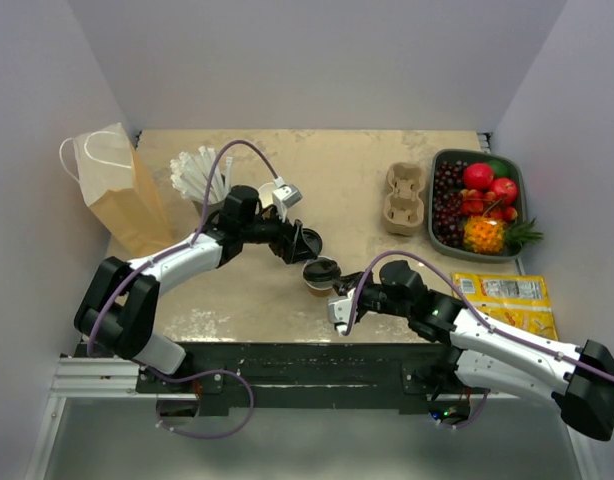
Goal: Pack the takeout coffee
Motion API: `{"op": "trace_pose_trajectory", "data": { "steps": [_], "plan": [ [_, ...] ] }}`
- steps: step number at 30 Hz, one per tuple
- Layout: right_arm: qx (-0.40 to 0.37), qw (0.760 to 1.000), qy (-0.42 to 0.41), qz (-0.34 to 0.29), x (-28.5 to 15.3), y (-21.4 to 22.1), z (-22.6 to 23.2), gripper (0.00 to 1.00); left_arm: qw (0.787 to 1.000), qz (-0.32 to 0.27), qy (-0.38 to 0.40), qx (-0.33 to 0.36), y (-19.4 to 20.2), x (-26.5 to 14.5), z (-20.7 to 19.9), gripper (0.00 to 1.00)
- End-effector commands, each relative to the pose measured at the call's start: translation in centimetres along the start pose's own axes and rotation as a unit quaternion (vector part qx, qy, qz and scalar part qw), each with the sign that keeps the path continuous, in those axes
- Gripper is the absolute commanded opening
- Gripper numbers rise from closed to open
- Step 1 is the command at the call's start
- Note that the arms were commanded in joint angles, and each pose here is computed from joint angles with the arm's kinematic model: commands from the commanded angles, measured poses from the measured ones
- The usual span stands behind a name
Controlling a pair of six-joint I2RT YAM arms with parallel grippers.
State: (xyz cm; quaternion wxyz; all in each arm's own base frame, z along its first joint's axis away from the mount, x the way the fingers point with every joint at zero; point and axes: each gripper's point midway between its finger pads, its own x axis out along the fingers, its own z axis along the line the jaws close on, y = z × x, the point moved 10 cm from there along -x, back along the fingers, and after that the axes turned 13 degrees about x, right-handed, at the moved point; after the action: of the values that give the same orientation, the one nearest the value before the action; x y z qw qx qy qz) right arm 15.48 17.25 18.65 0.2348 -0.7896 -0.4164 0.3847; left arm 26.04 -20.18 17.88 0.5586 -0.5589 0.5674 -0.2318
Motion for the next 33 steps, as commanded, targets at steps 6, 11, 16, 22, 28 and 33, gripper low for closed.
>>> {"op": "trace_pose_trajectory", "data": {
  "steps": [6, 11, 16, 22, 28, 33],
  "plan": [
    [0.021, 1.0, -0.009, -0.017, -0.2, -1.1, -0.4, 0.22, 1.0, -0.01, 0.027, -0.003, 0.5, 0.4, -0.7, 0.86],
    [0.029, 0.999, -0.017, -0.014, -0.1, -0.9, -0.1, 0.22, 0.999, -0.009, 0.039, -0.01, 0.8, 0.4, -0.9, 0.87],
    [0.04, 0.999, -0.02, -0.011, 0.1, -0.7, 0.1, 0.23, 0.999, -0.008, 0.047, -0.015, 1.0, 0.7, -1.0, 0.87],
    [0.058, 0.998, -0.021, -0.002, 0.8, -0.3, 0.3, 0.23, 0.999, -0.001, 0.047, -0.019, 1.5, 0.8, -1.1, 0.88],
    [0.071, 0.997, -0.015, 0.002, 1.3, -0.2, 0.2, 0.23, 0.999, 0.004, 0.042, -0.025, 2.2, 0.9, -1.1, 0.89],
    [0.077, 0.997, -0.008, 0.007, 1.5, -0.1, 0.1, 0.22, 0.999, 0.003, 0.044, -0.027, 2.2, 1.0, -0.9, 0.89]
  ]
}}
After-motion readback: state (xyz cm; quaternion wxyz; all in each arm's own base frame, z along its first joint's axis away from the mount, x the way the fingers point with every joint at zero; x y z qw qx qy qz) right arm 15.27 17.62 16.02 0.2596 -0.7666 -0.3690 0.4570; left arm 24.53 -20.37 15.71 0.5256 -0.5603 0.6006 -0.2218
